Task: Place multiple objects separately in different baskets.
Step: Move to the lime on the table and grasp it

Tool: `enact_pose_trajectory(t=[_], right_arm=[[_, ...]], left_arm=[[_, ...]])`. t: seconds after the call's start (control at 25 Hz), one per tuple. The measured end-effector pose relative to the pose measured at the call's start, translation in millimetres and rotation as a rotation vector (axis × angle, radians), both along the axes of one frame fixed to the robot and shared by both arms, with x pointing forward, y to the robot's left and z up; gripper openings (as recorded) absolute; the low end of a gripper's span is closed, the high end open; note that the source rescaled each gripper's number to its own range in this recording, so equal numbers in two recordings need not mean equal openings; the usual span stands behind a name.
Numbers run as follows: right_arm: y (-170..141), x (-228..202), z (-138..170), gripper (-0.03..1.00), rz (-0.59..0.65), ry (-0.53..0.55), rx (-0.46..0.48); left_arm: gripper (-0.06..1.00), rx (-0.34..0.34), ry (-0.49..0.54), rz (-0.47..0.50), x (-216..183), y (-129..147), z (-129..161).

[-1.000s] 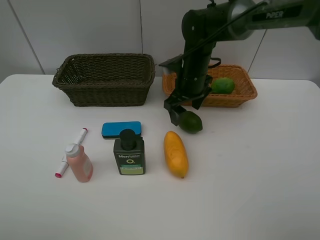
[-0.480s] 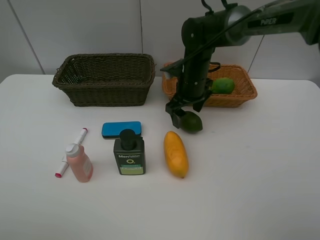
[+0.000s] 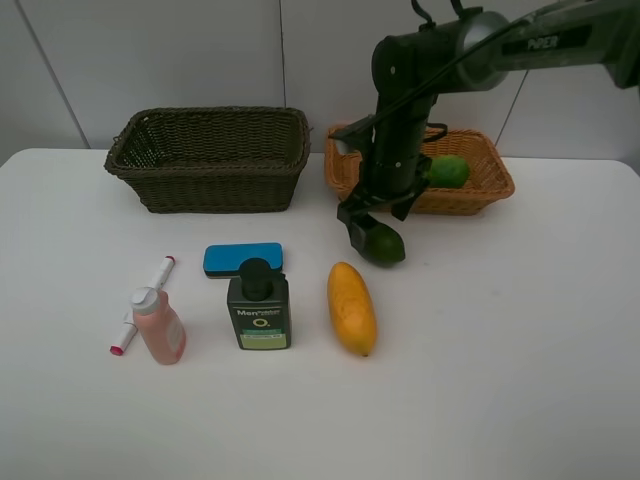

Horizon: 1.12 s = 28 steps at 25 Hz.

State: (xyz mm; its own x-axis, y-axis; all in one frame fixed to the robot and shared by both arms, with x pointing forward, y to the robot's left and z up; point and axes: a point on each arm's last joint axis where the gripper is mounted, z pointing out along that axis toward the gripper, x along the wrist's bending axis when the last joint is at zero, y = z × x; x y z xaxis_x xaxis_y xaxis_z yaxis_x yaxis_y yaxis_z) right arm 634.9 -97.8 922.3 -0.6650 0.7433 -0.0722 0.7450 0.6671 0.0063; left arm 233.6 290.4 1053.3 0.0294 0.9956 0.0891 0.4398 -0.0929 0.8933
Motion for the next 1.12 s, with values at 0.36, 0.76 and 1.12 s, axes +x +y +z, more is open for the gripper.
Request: enact_pose_trajectory(t=[0.36,0.76,1.12], right_arm=[[0,0,0,1.00,0.000,-0.003,0.004],[2,0,-13,1.00,-0.006,0.030,0.011],[2,0,-18,1.00,-0.004,0.039,0.007]], left_arm=[[1.00,0.000,0.000,0.000,0,0,0],[1.00,0.000,0.000,0.000,0,0,0],[1.00,0.000,0.000,0.000,0,0,0]])
